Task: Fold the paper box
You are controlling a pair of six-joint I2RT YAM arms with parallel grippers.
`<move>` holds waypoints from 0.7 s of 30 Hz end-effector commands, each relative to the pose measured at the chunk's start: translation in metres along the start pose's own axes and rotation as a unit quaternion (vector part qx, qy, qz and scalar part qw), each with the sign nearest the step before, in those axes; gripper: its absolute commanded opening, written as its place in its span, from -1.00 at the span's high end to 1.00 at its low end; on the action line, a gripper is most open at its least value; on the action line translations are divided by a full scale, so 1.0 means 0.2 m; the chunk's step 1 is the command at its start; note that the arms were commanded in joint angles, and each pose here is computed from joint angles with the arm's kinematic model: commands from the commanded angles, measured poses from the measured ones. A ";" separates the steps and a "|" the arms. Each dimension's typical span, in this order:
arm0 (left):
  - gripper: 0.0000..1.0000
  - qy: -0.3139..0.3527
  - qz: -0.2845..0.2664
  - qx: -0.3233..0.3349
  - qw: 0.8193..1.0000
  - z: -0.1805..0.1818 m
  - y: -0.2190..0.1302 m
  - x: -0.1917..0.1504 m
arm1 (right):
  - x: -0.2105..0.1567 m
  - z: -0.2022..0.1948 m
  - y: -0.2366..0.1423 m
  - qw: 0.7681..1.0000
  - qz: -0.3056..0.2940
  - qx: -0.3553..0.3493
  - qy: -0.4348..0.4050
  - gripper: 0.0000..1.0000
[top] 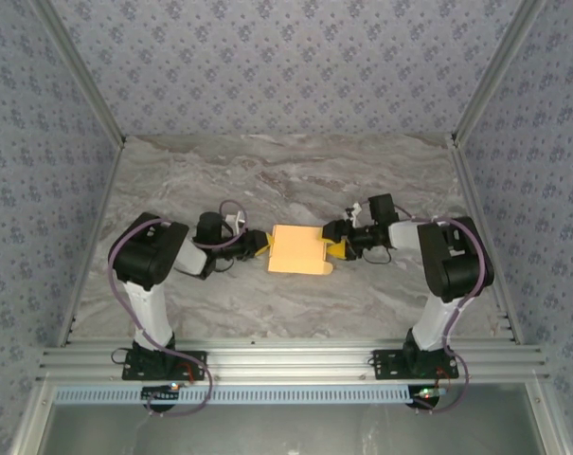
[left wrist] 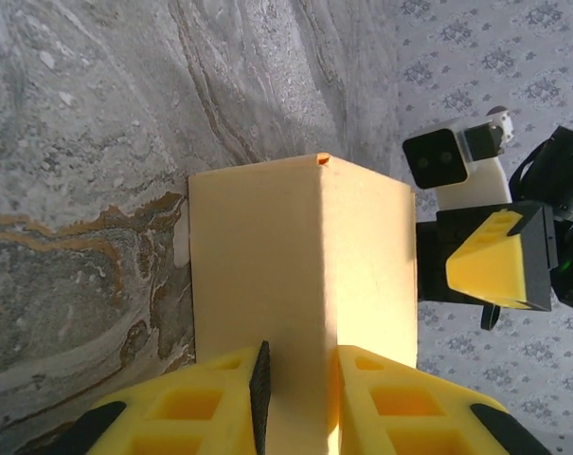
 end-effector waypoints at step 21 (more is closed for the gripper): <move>0.61 -0.072 -0.011 0.034 0.997 0.22 -0.09 -0.08 | -0.05 -0.04 0.04 0.999 -0.002 -0.003 0.039 -0.37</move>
Point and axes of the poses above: each hand's point on the last joint's axis, 136 mm out from that joint toward the fingers, its own y axis out along the fingers, its own z axis along the line the jaws close on, x = y × z, the point moved 8 cm from there along -y, back along the fingers, and after that the axes turned 7 degrees about y, right-handed, at the moved point
